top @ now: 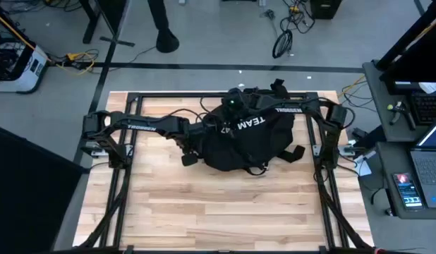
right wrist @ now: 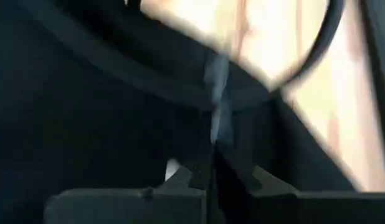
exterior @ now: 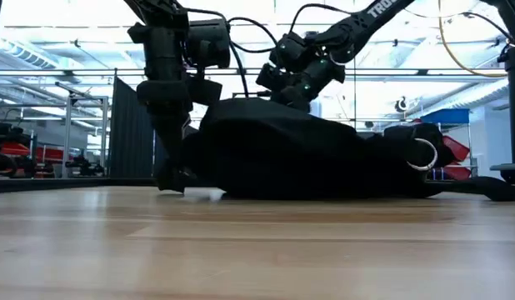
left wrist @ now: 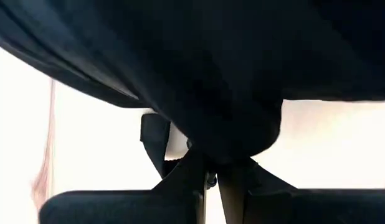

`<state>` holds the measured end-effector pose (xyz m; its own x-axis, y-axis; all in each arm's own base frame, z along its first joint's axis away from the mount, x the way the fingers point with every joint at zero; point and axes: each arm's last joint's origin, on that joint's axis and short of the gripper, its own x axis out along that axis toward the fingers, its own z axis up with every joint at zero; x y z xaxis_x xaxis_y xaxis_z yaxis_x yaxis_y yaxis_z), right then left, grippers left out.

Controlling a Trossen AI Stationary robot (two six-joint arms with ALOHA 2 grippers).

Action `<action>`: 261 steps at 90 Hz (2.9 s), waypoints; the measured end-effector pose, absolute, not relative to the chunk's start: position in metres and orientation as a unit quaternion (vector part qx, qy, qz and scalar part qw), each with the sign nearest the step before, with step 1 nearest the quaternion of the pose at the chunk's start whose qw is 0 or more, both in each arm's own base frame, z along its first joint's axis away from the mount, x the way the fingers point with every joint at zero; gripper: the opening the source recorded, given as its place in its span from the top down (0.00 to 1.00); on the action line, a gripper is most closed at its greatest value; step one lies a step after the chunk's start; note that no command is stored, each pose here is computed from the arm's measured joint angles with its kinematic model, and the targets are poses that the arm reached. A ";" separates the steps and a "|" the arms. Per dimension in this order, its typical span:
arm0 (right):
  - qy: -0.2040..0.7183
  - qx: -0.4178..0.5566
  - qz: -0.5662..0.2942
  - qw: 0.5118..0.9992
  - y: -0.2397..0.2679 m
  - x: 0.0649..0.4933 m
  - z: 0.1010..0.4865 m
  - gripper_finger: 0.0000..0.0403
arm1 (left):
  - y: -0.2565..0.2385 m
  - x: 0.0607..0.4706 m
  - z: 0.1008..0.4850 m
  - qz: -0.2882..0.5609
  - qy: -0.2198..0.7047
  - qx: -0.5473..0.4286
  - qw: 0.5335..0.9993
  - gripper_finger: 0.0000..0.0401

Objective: Unpack backpack
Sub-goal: Open the black backpack

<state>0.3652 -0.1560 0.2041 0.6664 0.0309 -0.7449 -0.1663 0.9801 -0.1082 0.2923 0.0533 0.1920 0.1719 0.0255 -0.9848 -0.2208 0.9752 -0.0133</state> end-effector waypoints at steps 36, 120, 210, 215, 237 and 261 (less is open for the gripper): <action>0.468 -0.066 0.035 0.881 -0.170 0.345 0.199 1.00 | 0.054 0.290 0.188 0.103 0.639 -0.076 0.758 0.99; 0.331 -0.118 0.036 0.936 -0.170 0.373 0.213 0.74 | 0.066 0.308 0.240 0.168 0.607 -0.048 0.776 0.53; 0.327 -0.121 0.049 0.936 -0.161 0.403 0.160 0.75 | 0.069 0.304 0.227 0.173 0.611 -0.051 0.771 0.53; 0.328 -0.117 0.048 0.936 -0.161 0.405 0.156 0.75 | 0.069 0.304 0.227 0.171 0.611 -0.052 0.771 0.53; 0.355 -0.110 0.062 0.926 -0.155 0.407 0.139 0.77 | 0.068 0.303 0.226 0.164 0.616 -0.057 0.768 0.53; 0.360 -0.115 0.068 0.923 -0.154 0.406 0.138 0.99 | 0.068 0.302 0.226 0.163 0.620 -0.058 0.765 0.53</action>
<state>0.4060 -0.1542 0.1379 0.7315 0.0426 -0.6805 -0.2089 0.9641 -0.1642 0.3021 0.0681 0.2258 0.1779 0.1782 -0.9678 -0.3210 0.9402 0.1142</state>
